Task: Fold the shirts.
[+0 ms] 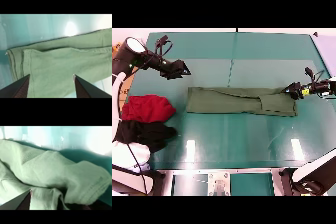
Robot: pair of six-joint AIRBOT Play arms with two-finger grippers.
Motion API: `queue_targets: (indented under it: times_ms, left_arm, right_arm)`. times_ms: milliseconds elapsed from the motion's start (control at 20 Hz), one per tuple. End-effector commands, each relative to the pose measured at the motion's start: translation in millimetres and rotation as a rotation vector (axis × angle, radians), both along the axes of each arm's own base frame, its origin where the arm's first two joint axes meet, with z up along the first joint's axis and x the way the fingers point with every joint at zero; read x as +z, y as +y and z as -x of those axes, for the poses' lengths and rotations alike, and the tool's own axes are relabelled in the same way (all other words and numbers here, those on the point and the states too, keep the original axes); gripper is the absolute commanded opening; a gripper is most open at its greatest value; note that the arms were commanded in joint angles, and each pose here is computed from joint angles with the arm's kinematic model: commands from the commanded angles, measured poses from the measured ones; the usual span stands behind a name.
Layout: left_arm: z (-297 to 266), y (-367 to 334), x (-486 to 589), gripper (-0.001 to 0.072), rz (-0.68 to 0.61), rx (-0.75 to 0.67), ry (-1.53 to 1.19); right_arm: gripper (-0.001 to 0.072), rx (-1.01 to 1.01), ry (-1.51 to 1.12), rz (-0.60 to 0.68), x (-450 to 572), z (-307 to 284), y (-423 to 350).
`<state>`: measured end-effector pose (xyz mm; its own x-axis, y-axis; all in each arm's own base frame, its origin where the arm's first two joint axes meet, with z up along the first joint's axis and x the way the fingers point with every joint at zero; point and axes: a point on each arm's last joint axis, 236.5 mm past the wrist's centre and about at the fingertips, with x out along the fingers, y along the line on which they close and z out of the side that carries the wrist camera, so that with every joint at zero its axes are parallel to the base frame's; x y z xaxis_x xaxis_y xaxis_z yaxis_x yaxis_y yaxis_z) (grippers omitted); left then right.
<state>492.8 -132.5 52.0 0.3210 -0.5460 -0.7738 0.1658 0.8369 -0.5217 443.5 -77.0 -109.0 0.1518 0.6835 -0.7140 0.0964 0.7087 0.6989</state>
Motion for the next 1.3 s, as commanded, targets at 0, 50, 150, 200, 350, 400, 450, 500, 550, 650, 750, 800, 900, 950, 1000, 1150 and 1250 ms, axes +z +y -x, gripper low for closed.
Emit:
queue_targets:
  times_ms: [0, 50, 150, 200, 350, 400, 450, 500, 550, 650, 750, 800, 900, 950, 1000, 1150, 1250]
  left_arm:
    - [-2.4, 0.5, 0.9, 0.0620, 0.000, 0.006, -0.009]
    - [-1.9, 0.4, 0.7, 0.0620, 0.000, 0.005, -0.007]
    - [0.1, 0.0, 0.2, 0.0620, 0.000, -0.001, 0.000]
    - [1.8, -0.2, -0.4, 0.0620, -0.001, -0.005, 0.006]
    - [2.3, -0.3, -0.5, 0.0620, -0.001, -0.006, 0.008]
    - [1.7, -0.2, -0.3, 0.0620, -0.001, -0.005, 0.006]
    - [1.5, -0.2, -0.3, 0.0620, -0.001, -0.004, 0.005]
    - [0.9, -0.1, -0.1, 0.0620, -0.001, -0.003, 0.003]
    - [0.2, -0.1, 0.2, 0.0620, 0.000, -0.001, 0.000]
    - [-0.5, -0.1, 0.5, 0.0620, 0.001, 0.001, -0.002]
    - [-1.6, 0.0, 1.0, 0.0620, 0.002, 0.003, -0.007]
    - [-1.7, -0.2, 1.1, 0.0620, 0.000, -0.003, -0.011]
    - [-3.0, 0.1, 1.4, 0.0620, 0.000, 0.001, -0.016]
    - [-4.4, 0.4, 1.8, 0.0620, 0.000, 0.004, -0.021]
    - [-5.2, 0.5, 2.1, 0.0621, 0.000, 0.006, -0.024]
    - [-5.1, 0.5, 2.0, 0.0620, -0.003, 0.001, -0.027]
    - [-5.2, 0.7, 2.1, 0.0620, -0.003, 0.001, -0.028]
  right_arm:
    - [0.0666, 0.149, 0.149, 0.190, -32.1, 40.8, -17.2]
    - [0.0643, 0.154, 0.149, 0.189, -31.9, 40.7, -15.3]
    - [0.0574, 0.163, 0.160, 0.182, -30.7, 44.7, -15.0]
    - [0.0570, 0.171, 0.170, 0.169, -28.8, 49.3, -15.8]
    - [0.0570, 0.141, 0.168, 0.161, -22.2, 50.2, -29.4]
    - [0.0571, 0.129, 0.161, 0.157, -21.2, 49.2, -32.6]
    - [0.0571, 0.122, 0.163, 0.155, -21.4, 50.0, -34.6]
    - [0.0571, 0.108, 0.174, 0.153, -21.2, 51.0, -36.0]
    - [0.0573, 0.101, 0.183, 0.153, -20.3, 51.4, -36.3]
    - [0.0574, 0.075, 0.201, 0.187, -15.8, 49.7, -48.1]
    - [0.0575, 0.054, 0.200, 0.181, -0.4, 47.9, -59.0]
    - [0.0575, 0.042, 0.217, 0.171, 5.2, 51.8, -63.1]
    - [0.0580, 0.014, 0.266, 0.138, 6.2, 64.1, -66.9]
    - [0.0594, 0.011, 0.283, 0.104, 5.4, 70.3, -63.3]
    - [0.0594, 0.008, 0.292, 0.062, 5.5, 73.7, -56.6]
    - [0.0595, -0.005, 0.283, -0.042, 7.7, 73.1, -37.0]
    - [0.0595, -0.010, 0.271, -0.055, 9.2, 70.0, -34.5]
